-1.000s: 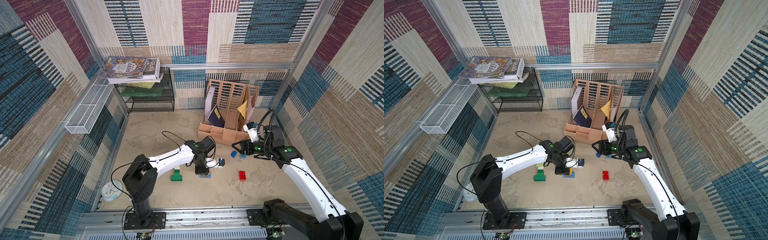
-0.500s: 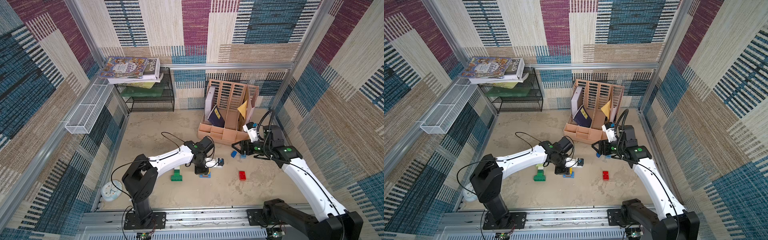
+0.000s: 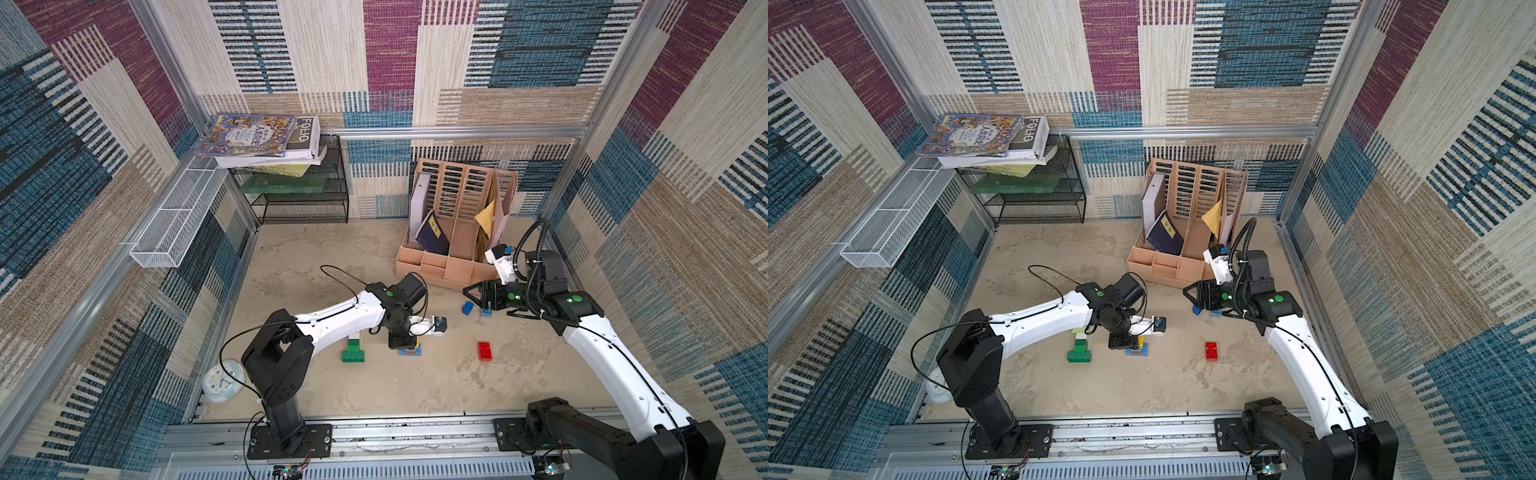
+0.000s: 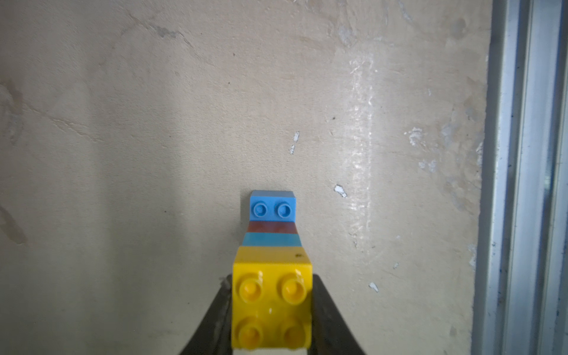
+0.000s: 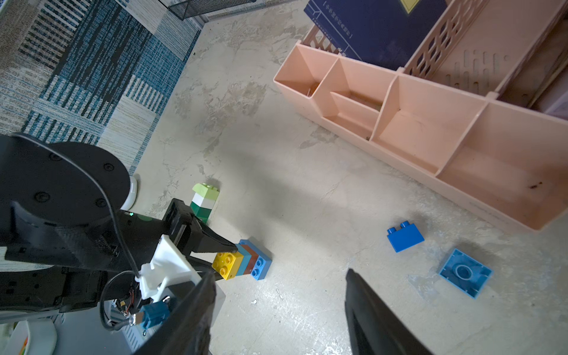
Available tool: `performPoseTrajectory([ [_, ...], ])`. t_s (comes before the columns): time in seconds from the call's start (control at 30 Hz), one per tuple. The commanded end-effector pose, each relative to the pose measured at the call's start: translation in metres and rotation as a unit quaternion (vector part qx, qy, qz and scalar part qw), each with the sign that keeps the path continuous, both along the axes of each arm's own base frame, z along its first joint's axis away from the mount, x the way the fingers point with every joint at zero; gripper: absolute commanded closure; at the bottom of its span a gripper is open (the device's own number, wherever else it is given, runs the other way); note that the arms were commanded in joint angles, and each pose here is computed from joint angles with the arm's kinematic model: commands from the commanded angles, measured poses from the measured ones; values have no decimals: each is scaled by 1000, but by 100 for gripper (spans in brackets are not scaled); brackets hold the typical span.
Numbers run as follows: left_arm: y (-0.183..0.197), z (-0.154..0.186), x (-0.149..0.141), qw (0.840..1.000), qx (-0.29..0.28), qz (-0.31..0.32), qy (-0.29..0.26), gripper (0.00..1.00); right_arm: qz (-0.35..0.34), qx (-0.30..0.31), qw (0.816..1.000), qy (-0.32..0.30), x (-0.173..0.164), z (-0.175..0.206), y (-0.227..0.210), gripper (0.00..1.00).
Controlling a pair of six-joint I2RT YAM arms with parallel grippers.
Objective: Assemble the number 1 with lego
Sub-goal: Assemble the lego brick with the lego brick, then adjust the lego brick at the center of the board.
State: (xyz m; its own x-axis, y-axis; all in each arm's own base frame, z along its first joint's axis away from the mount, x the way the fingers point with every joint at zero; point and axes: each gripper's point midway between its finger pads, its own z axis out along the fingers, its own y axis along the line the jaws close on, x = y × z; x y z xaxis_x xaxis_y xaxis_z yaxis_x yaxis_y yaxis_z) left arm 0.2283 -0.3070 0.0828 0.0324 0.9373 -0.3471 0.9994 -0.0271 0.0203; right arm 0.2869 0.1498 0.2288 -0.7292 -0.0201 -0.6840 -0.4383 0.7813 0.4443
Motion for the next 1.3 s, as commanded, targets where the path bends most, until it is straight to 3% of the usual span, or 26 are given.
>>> performPoseTrajectory([
  [0.0,10,-1,-2,1000,19,3,4,72,5,6,1000,-8,1,5,2,32],
  [0.53,9,4,1,1000,8,11,-2,49,5,5,1000,-9,1,5,2,32],
  [0.73,6,31,4,999,-40,23,-12,19,5,-5,1000,-2,1,0,-1,31],
  [0.87,-4,73,-4,991,-124,47,-19,11,17,-2,1000,-1,-2,-3,2,32],
  [0.97,-10,106,5,968,-211,131,-37,10,28,-16,999,9,-8,-14,11,34],
  [1.1,3,122,28,917,-253,309,-26,11,65,-31,997,35,-24,-35,49,36],
  [1.27,35,105,45,826,-236,512,29,18,86,-48,992,76,-40,-63,91,35],
])
